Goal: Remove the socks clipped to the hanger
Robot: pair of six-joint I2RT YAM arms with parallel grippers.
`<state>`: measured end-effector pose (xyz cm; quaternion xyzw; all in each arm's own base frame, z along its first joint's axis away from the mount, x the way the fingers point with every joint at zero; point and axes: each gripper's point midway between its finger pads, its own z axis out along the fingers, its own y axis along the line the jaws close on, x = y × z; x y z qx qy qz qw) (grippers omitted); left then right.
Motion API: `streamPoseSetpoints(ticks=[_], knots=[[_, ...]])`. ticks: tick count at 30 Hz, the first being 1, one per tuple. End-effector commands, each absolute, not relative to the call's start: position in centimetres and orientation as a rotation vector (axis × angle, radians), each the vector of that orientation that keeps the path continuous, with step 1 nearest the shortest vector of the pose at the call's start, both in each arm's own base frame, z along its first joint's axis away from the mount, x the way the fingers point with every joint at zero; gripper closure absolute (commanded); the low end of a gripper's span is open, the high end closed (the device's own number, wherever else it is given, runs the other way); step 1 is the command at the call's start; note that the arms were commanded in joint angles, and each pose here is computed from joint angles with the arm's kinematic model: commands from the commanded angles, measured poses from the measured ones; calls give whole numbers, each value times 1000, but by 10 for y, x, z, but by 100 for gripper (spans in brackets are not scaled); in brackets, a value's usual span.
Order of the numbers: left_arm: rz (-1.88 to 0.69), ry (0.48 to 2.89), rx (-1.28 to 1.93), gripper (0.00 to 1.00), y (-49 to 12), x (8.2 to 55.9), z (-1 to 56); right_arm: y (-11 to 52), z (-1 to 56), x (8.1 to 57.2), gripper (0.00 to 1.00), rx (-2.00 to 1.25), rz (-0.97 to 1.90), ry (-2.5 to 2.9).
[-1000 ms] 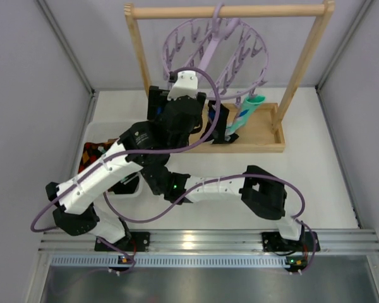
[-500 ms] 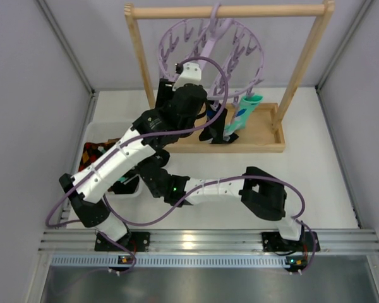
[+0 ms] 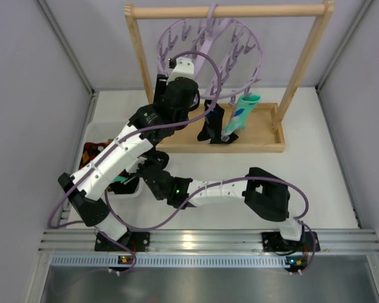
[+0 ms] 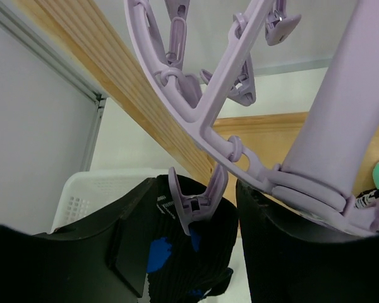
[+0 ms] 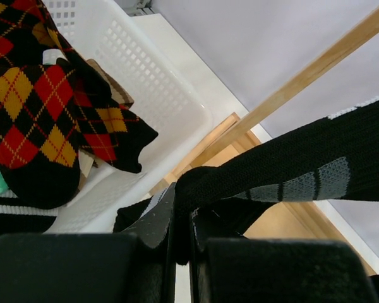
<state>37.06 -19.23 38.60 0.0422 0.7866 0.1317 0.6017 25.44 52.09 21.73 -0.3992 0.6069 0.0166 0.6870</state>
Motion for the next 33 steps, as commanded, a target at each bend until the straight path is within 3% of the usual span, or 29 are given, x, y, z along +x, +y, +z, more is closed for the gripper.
streamPoseSetpoints(ticks=[1, 10, 11, 16, 17, 19, 21, 23, 26, 31, 33], knots=[[257, 1770, 54, 44, -188, 373, 405, 532, 263, 224, 100, -863, 169, 1273], [250, 1772, 73, 62, -190, 384, 401, 528, 266, 218, 100, -863, 173, 1263], [253, 1772, 73, 69, -190, 384, 401, 528, 267, 216, 100, -865, 175, 1261], [241, 1774, 75, 80, -192, 385, 400, 521, 263, 216, 100, -851, 175, 1270], [237, 1775, 76, 87, -192, 385, 400, 520, 260, 216, 100, -849, 177, 1275], [225, 1775, 77, 87, -193, 383, 400, 512, 256, 214, 100, -837, 182, 1286], [215, 1777, 73, 76, -191, 381, 400, 501, 249, 211, 100, -825, 185, 1304], [210, 1777, 76, 72, -190, 379, 400, 492, 244, 206, 100, -816, 193, 1318], [184, 1772, 70, 51, -185, 371, 404, 463, 222, 195, 100, -816, 212, 1365], [133, 1765, 74, 17, -179, 358, 409, 440, 235, 178, 100, -835, 371, 1352], [100, 1750, 52, 12, -170, 348, 416, 438, 245, 170, 100, -875, 438, 1336]])
